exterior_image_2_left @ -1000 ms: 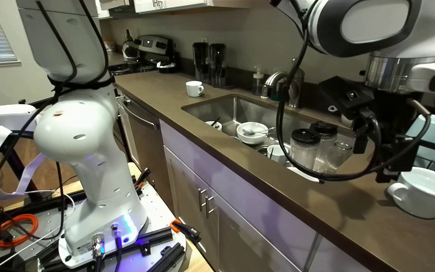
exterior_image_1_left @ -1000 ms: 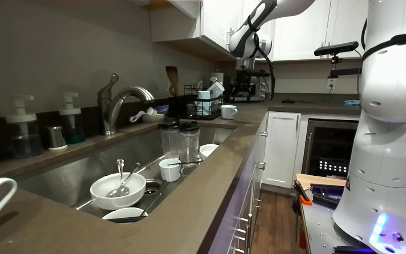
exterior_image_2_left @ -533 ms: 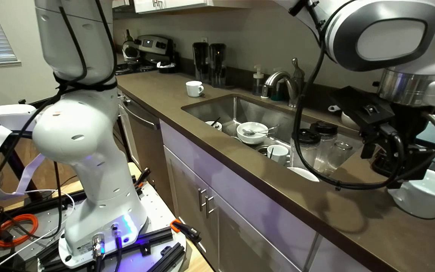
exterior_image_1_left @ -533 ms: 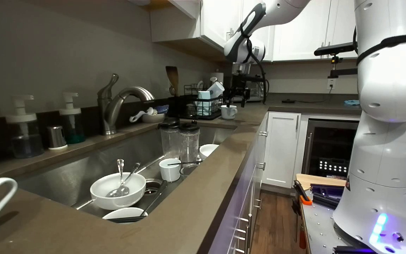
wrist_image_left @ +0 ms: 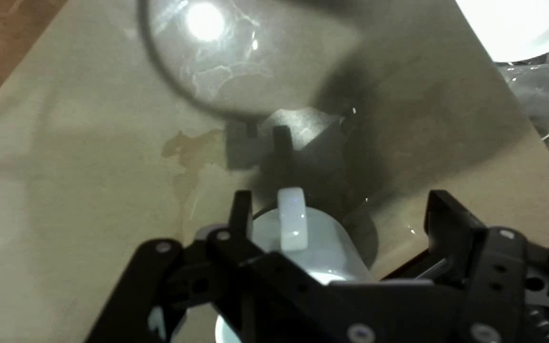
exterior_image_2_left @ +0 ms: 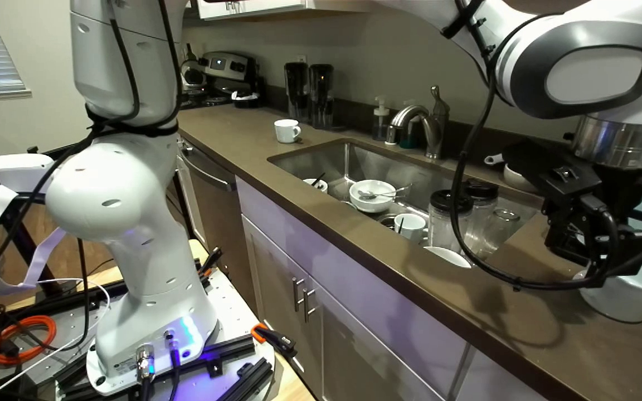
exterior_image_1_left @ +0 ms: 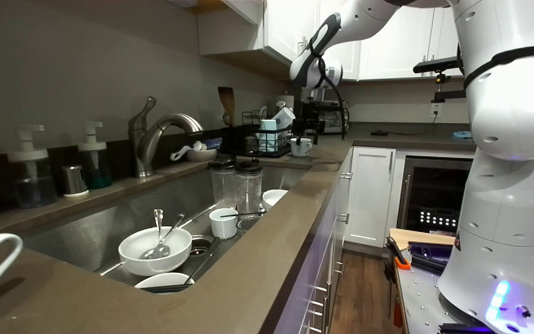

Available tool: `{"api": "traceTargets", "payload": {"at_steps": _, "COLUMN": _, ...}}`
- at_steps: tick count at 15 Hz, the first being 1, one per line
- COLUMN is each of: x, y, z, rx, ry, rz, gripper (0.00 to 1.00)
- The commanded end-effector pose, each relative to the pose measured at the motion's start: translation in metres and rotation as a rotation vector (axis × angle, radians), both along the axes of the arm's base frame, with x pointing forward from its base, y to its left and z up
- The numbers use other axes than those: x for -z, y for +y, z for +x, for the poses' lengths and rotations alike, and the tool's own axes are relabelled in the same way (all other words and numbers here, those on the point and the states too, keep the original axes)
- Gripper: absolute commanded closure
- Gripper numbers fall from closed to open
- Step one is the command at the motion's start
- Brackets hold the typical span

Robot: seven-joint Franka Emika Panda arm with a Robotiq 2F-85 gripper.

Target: Pick the mug to the right of the sink, empty its content into the sink, then put it on the left side of the sink counter

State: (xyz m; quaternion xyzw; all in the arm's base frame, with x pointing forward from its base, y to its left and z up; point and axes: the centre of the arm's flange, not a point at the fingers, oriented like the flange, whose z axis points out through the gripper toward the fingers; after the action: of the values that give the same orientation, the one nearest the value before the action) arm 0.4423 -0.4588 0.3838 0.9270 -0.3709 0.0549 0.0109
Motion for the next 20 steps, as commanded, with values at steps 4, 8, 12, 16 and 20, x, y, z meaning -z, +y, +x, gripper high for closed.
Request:
{"api": "traceTargets", "payload": {"at_steps": 4, "x": 0.012, "y": -0.021, "z": 0.005, "rx": -0.004, "ry": 0.001, "rz": 0.012, "gripper": 0.00}}
{"api": "traceTargets", "payload": {"at_steps": 8, "x": 0.020, "y": -0.023, "z": 0.007, "rx": -0.005, "ry": 0.008, "rz": 0.018, "gripper": 0.40}}
{"api": "traceTargets", "payload": {"at_steps": 12, "x": 0.024, "y": -0.022, "z": 0.009, "rx": -0.009, "ry": 0.011, "rz": 0.020, "gripper": 0.65}}
{"api": "traceTargets", "payload": {"at_steps": 16, "x": 0.024, "y": -0.024, "z": 0.010, "rx": -0.008, "ry": 0.011, "rz": 0.020, "gripper": 0.61}}
{"api": "traceTargets", "payload": {"at_steps": 20, "x": 0.026, "y": -0.025, "z": 0.012, "rx": -0.007, "ry": 0.013, "rz": 0.018, "gripper": 0.56}}
